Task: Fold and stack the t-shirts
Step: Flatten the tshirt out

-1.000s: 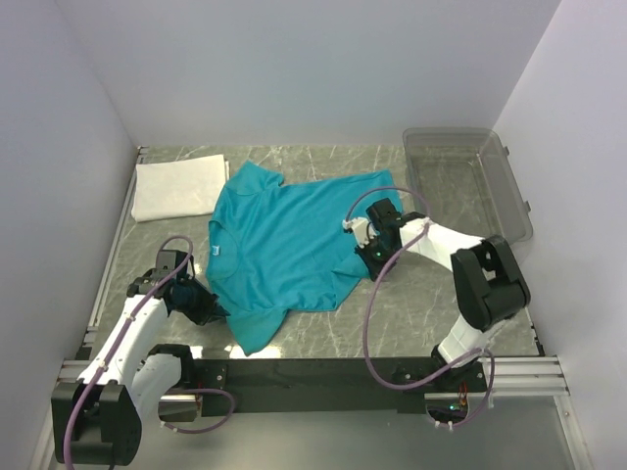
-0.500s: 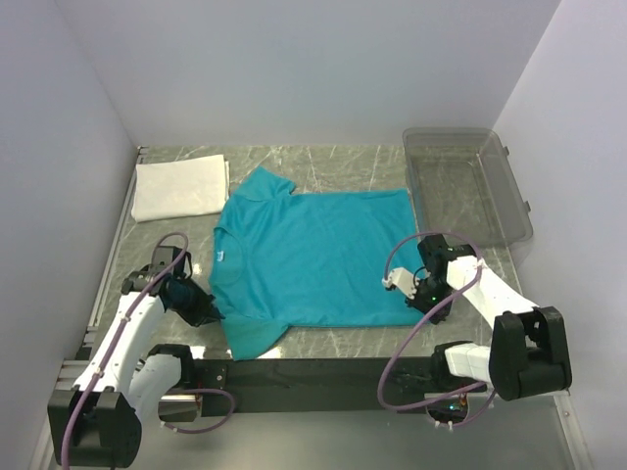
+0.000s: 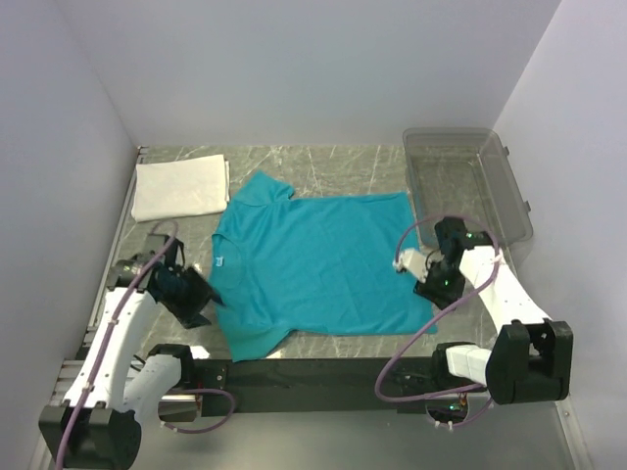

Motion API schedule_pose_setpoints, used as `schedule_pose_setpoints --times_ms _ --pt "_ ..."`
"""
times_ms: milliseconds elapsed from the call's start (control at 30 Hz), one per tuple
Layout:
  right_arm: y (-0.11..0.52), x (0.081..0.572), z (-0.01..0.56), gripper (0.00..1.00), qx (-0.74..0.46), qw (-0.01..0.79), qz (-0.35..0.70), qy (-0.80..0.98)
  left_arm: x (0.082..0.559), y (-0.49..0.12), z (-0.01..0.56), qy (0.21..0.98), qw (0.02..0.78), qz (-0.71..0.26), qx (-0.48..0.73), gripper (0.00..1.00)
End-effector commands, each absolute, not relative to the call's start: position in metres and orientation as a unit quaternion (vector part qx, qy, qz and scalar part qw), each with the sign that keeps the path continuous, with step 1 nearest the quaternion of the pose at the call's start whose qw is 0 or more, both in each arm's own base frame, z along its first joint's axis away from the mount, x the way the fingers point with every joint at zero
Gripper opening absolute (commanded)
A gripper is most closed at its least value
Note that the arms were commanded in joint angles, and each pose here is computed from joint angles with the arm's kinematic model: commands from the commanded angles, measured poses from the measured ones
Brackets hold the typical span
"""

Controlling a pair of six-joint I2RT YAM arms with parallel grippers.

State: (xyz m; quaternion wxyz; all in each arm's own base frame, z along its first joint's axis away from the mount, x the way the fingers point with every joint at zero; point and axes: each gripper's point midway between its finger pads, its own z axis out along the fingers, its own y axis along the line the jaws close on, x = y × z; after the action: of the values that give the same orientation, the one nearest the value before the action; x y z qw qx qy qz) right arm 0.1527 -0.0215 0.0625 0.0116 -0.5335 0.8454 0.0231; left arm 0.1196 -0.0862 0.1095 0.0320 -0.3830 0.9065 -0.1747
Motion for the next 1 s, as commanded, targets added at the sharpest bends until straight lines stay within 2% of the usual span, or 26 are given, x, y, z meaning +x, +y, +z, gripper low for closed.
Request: schedule_pose_setpoints --times_ms 0,33,100,133,167,267,300,333,367,433,467,533,567,633,833,967 --pt "0.001 0.192 0.103 0.54 -0.529 0.102 0.041 0.841 0.143 -0.075 0.168 0.905 0.129 -0.179 -0.362 0.65" --pt "0.006 0.207 0.114 0.55 -0.522 0.116 0.048 0.844 0.155 -0.074 0.188 0.901 0.165 -0.190 -0.353 0.71" --pt "0.020 0.230 0.122 0.57 -0.501 0.149 0.069 0.849 0.181 -0.070 0.203 0.893 0.220 -0.195 -0.340 0.76" --pt "0.038 0.249 0.129 0.57 -0.469 0.171 0.101 0.860 0.193 -0.067 0.205 0.889 0.239 -0.193 -0.340 0.76" --pt "0.048 0.272 0.134 0.57 -0.450 0.198 0.110 0.864 0.225 -0.069 0.214 0.876 0.280 -0.214 -0.328 0.76" --pt "0.095 0.330 0.152 0.56 -0.364 0.235 0.173 0.884 0.289 -0.075 0.213 0.868 0.340 -0.237 -0.274 0.77" --pt "0.106 0.352 0.157 0.54 -0.349 0.257 0.181 0.883 0.325 -0.072 0.227 0.849 0.396 -0.243 -0.252 0.76" --pt "0.121 0.378 0.158 0.54 -0.312 0.258 0.191 0.894 0.349 -0.068 0.237 0.842 0.420 -0.236 -0.242 0.75" --pt "0.127 0.397 0.159 0.54 -0.299 0.271 0.185 0.896 0.377 -0.072 0.213 0.861 0.401 -0.229 -0.214 0.74" --pt "0.137 0.435 0.156 0.53 -0.259 0.276 0.181 0.908 0.430 -0.074 0.242 0.844 0.447 -0.238 -0.176 0.68" --pt "0.133 0.450 0.153 0.53 -0.242 0.281 0.162 0.914 0.455 -0.081 0.214 0.862 0.422 -0.240 -0.148 0.67" --pt "0.132 0.484 0.144 0.54 -0.207 0.287 0.144 0.924 0.495 -0.087 0.234 0.850 0.447 -0.252 -0.118 0.67" --pt "0.125 0.496 0.139 0.54 -0.191 0.289 0.119 0.931 0.513 -0.093 0.207 0.862 0.423 -0.259 -0.102 0.67" --pt "0.119 0.517 0.131 0.54 -0.162 0.296 0.096 0.936 0.546 -0.099 0.195 0.866 0.419 -0.263 -0.078 0.66" --pt "0.085 0.540 0.110 0.55 -0.093 0.312 -0.002 0.945 0.595 -0.121 0.161 0.858 0.412 -0.303 -0.050 0.65" --pt "0.079 0.539 0.100 0.55 -0.089 0.305 -0.016 0.948 0.615 -0.137 0.143 0.852 0.413 -0.320 -0.044 0.66"
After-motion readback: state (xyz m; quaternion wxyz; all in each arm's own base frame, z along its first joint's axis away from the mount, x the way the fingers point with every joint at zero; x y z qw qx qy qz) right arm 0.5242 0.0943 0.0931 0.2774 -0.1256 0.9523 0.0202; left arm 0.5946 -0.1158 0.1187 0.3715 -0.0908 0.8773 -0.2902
